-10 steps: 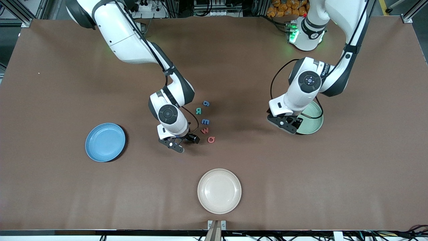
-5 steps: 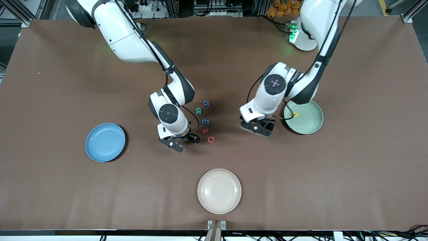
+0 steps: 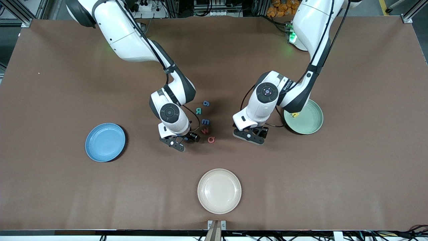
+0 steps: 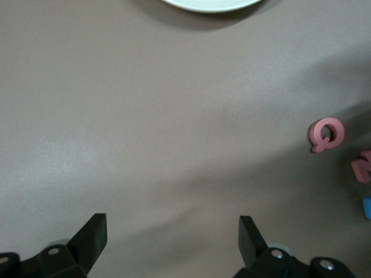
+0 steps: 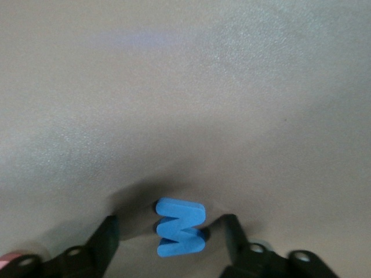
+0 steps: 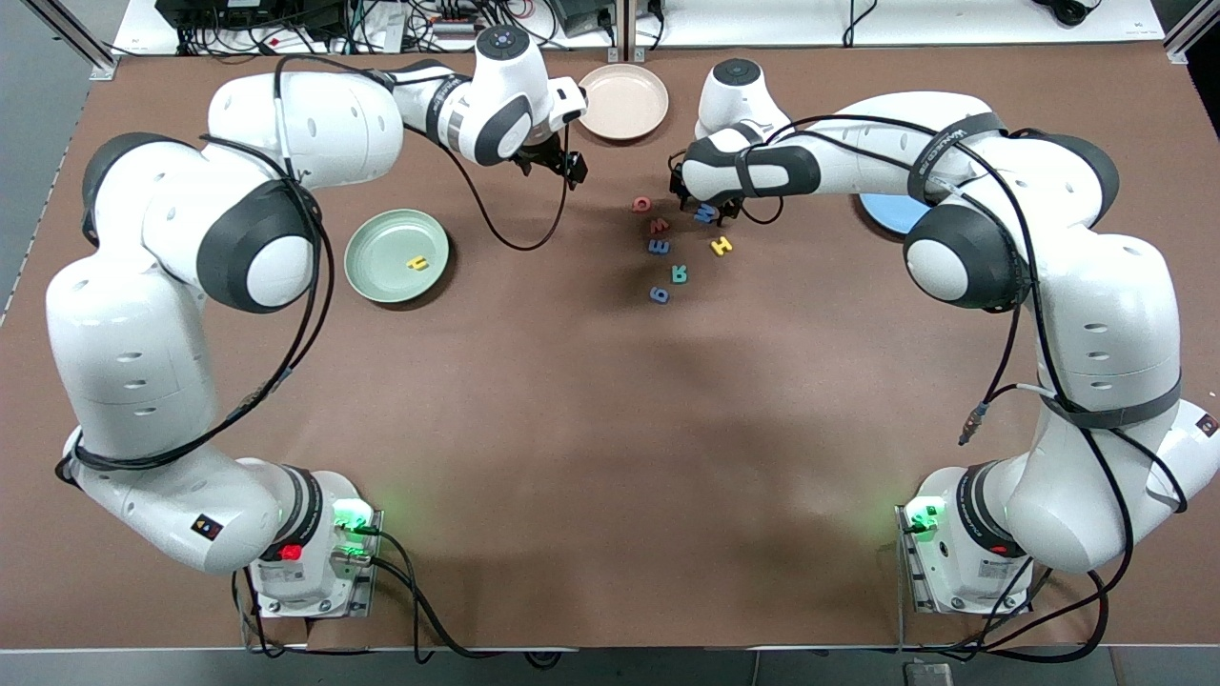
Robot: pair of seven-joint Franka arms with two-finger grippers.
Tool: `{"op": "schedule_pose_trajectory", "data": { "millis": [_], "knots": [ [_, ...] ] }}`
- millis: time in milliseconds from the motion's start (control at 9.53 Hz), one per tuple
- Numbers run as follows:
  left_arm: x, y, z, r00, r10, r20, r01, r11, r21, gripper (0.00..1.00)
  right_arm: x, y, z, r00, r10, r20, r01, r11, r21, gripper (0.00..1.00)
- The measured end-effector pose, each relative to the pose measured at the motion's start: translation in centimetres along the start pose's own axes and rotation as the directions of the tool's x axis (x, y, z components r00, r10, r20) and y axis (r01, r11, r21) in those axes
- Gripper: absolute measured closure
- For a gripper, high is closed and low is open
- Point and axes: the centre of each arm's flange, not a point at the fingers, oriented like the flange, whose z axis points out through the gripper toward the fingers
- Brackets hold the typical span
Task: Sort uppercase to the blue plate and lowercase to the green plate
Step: 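Carry the blue W to the blue plate while the left gripper nears letters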
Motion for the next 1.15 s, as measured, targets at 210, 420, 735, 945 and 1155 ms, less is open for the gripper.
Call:
{"op": "schedule_pose_trajectory", "data": {
  "millis": [210, 420, 735, 945, 1155],
  "knots": [
    [0.1, 1.0, 1.3, 1.000, 0.010, 0.009, -0.010, 1.000, -0.001, 0.00, -0.1, -0.1, -0.5, 1.000, 0.004, -0.001, -0.004, 1.000, 0.000, 0.62],
    [0.6, 1.7, 1.9, 1.000, 0.017, 0.005, -0.017, 1.000, -0.005, 0.00, -0.1, -0.1, -0.7, 1.000, 0.005, -0.002, -0.005, 1.000, 0.002, 0.65],
    [1.4, 2.1, 1.9, 1.000, 0.019, -0.009, -0.019, 1.000, -0.009, 0.00, 2.0, 0.3, -4.4, 0.998, 0.032, -0.045, -0.031, 0.999, 0.029, 0.65],
    [1.8, 3.0, 2.5, 0.999, 0.030, -0.013, -0.030, 0.999, -0.012, 0.00, 5.0, 2.0, -8.3, 0.995, 0.047, -0.086, -0.045, 0.999, 0.031, 0.65],
    [1.5, 5.4, 2.9, 0.998, 0.066, -0.014, -0.066, 0.998, -0.019, 0.00, 8.0, 4.6, -10.2, 0.996, 0.008, -0.087, -0.009, 1.000, -0.007, 0.65]
  ]
}}
